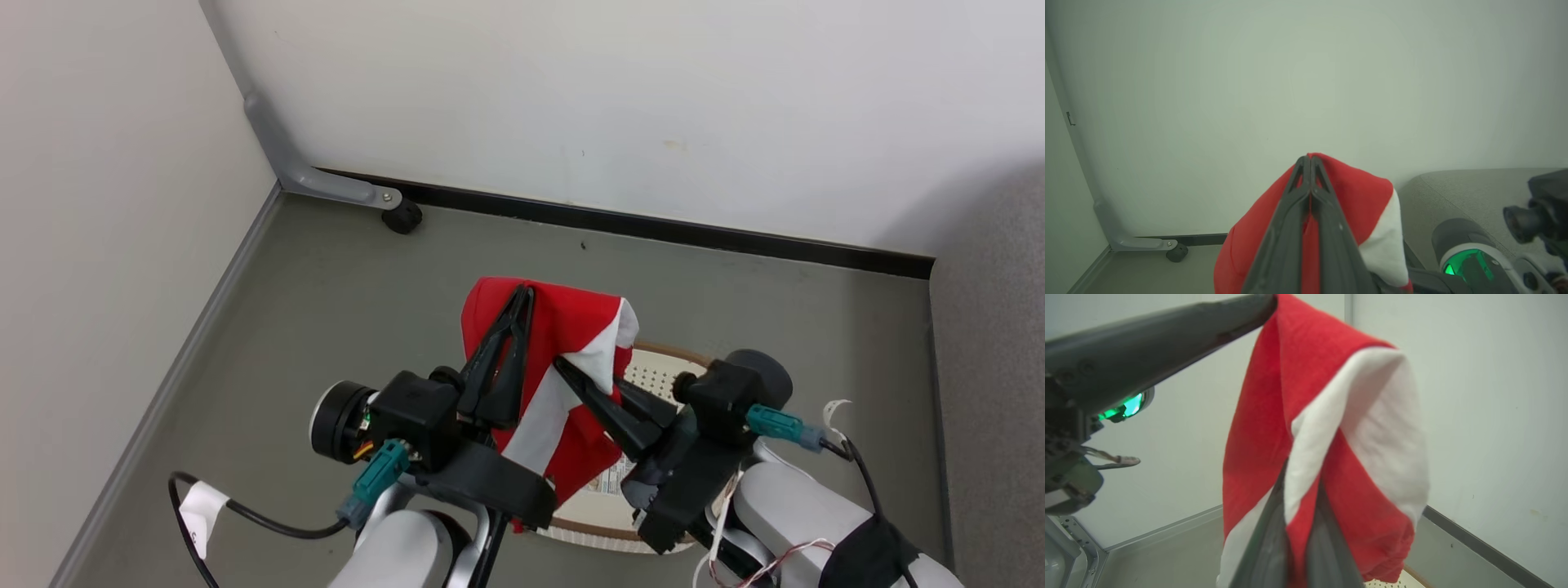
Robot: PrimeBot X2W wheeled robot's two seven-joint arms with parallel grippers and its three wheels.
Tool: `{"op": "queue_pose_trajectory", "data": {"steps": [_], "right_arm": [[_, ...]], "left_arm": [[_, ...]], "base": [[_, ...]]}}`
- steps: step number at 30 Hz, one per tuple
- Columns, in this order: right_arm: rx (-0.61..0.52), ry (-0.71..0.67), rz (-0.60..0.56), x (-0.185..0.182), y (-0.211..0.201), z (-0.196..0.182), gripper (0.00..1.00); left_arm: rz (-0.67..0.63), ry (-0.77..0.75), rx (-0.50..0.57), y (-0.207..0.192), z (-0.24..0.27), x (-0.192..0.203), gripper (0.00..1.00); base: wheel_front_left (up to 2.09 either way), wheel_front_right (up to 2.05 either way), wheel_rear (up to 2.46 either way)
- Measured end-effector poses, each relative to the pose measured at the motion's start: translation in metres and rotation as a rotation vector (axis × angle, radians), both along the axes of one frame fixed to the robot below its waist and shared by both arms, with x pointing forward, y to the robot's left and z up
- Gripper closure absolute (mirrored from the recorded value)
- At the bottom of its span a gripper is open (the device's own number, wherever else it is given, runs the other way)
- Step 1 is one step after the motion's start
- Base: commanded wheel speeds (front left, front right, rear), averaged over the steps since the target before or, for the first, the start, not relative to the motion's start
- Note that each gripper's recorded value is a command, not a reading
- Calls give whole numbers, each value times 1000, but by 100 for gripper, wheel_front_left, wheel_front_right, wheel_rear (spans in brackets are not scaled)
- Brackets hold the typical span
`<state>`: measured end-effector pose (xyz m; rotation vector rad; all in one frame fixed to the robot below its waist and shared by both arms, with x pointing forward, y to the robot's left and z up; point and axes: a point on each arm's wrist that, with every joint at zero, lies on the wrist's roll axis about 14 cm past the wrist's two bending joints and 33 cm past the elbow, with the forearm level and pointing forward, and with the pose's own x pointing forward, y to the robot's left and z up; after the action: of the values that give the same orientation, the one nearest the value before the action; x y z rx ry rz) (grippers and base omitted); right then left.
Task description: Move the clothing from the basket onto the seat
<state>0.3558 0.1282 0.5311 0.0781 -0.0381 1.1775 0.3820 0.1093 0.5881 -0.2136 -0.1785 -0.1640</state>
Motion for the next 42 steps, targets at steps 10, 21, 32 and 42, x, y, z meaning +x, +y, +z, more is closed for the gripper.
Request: {"op": "queue_pose_trajectory", "data": {"steps": [10,21,32,42], "right_arm": [[27,5,-108,31,-37,11,100],[53,-3,-239,53,-84,22,100],[60,-13,-325,56,-120,26,100],[67,-16,-444,55,-166,29,100]], "left_arm": [[3,43,-27,-1,-16,0,5],[-86,145,-29,-34,-55,-10,0],[-216,150,-4,-77,-65,-15,0],[-303,137,0,-106,-67,-14,0]], "base": [[0,0,0],[0,0,0],[0,0,0],[0,0,0]]}}
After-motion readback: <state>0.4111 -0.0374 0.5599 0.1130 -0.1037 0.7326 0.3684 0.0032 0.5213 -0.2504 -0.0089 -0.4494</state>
